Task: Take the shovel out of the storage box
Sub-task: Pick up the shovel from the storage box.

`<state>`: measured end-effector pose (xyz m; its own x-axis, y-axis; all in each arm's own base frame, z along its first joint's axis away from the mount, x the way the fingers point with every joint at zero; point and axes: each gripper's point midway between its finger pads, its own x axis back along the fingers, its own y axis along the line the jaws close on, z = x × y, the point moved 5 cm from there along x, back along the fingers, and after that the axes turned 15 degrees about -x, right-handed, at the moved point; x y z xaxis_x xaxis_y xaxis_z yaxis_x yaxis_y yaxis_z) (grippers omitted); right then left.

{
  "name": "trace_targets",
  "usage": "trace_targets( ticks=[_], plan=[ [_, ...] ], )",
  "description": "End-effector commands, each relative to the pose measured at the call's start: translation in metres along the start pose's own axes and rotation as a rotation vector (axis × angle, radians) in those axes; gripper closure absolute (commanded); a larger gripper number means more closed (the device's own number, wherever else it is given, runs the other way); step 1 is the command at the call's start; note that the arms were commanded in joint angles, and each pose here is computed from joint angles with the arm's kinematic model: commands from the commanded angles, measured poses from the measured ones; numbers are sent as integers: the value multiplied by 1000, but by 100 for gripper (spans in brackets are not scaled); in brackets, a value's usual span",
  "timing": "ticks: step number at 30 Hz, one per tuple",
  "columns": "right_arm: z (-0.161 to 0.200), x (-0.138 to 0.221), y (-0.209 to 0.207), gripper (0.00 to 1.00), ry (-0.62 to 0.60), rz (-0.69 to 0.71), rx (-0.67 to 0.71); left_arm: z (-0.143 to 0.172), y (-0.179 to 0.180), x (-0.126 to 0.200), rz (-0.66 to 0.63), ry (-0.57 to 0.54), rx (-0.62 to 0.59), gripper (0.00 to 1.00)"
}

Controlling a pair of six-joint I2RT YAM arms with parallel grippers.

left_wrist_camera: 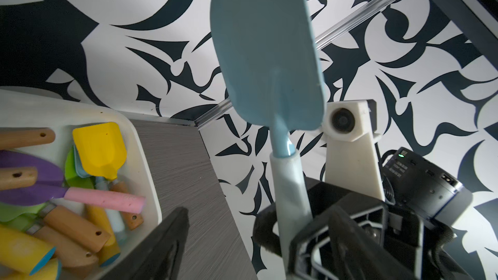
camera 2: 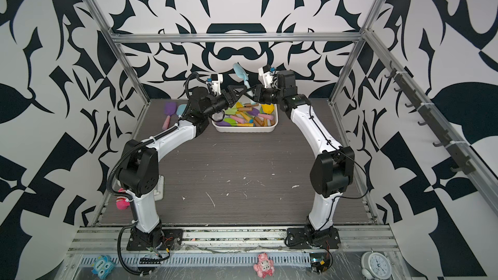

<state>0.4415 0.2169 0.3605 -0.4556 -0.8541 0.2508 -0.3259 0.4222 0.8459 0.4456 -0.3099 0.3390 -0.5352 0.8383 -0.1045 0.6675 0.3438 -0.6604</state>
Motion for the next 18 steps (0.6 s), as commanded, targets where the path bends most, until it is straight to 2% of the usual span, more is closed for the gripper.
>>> trace_targets(
  ticks=[1, 9, 14, 18],
  plan=[
    [-4, 16, 47, 99, -30, -157, 86, -14, -13, -2, 96, -53, -23, 16],
    [5, 22, 58, 99, 0, -213, 102, -23, -10, 0, 162, -66, -10, 26],
    [9, 25, 63, 99, 18, -249, 122, -25, -12, -1, 223, -24, -6, 32],
    [12, 26, 64, 100, 35, -267, 135, -26, -9, 3, 240, 0, 8, 41]
  ],
)
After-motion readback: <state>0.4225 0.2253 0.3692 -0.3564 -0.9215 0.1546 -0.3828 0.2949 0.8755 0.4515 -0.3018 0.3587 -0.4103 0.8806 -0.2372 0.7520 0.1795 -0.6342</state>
